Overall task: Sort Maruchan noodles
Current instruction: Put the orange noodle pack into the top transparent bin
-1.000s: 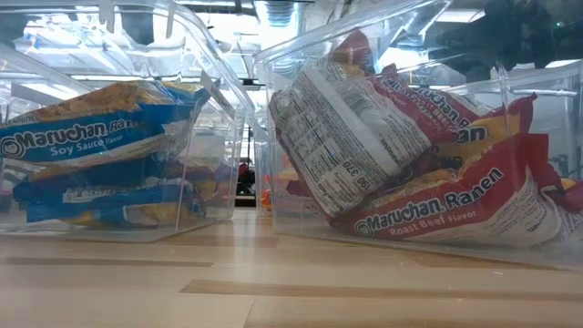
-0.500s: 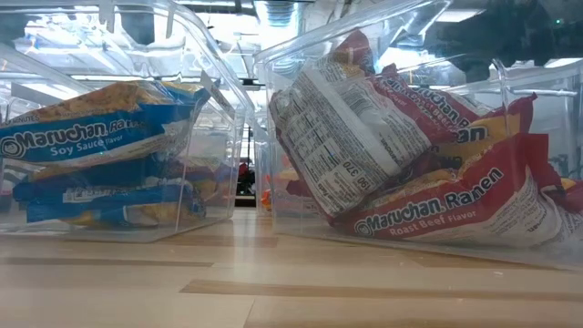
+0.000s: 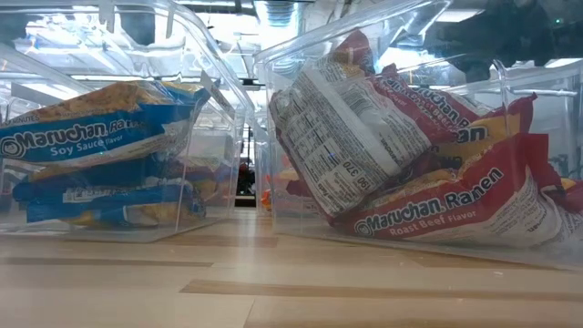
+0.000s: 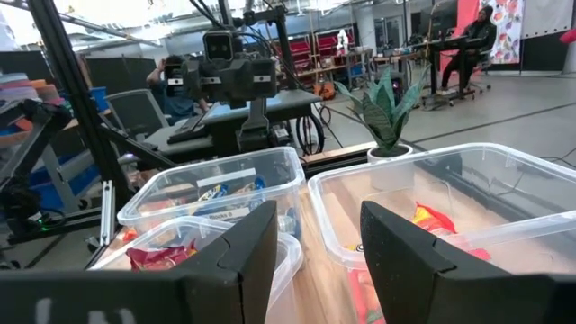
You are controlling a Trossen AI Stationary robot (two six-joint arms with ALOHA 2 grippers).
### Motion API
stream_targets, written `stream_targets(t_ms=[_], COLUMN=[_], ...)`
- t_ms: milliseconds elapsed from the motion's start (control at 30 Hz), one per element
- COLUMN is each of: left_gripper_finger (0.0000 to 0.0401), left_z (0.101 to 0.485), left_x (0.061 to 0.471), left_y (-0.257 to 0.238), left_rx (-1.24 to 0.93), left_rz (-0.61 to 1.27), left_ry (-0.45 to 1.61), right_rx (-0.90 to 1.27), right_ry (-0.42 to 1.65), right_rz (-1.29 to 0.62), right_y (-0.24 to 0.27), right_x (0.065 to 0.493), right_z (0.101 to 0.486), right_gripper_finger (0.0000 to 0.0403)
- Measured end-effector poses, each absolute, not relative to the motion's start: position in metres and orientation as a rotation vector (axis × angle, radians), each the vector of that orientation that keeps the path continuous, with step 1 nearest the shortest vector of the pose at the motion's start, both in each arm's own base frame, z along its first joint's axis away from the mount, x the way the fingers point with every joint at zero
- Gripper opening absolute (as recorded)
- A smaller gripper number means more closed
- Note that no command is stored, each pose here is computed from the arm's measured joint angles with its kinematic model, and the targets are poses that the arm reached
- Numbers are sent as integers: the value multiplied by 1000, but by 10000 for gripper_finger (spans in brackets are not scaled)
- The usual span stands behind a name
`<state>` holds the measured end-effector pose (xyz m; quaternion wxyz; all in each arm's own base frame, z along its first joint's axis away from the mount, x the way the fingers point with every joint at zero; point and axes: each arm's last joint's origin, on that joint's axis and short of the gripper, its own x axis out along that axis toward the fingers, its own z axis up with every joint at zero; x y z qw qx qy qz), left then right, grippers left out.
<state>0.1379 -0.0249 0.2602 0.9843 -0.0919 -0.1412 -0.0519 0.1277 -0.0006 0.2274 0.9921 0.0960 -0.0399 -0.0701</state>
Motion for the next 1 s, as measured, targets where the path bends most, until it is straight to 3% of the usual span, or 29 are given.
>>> stream_targets(t_ms=[1000], left_gripper_finger=[192], left_z=[259], left_x=[138], left_y=[-24], left_rx=[-147], left_rz=[-75], left_ry=[-269], right_rx=[165], right_ry=[-79], right_rz=[-142], right_y=[-1], right_x=[128], right_z=[228], right_gripper_finger=[182])
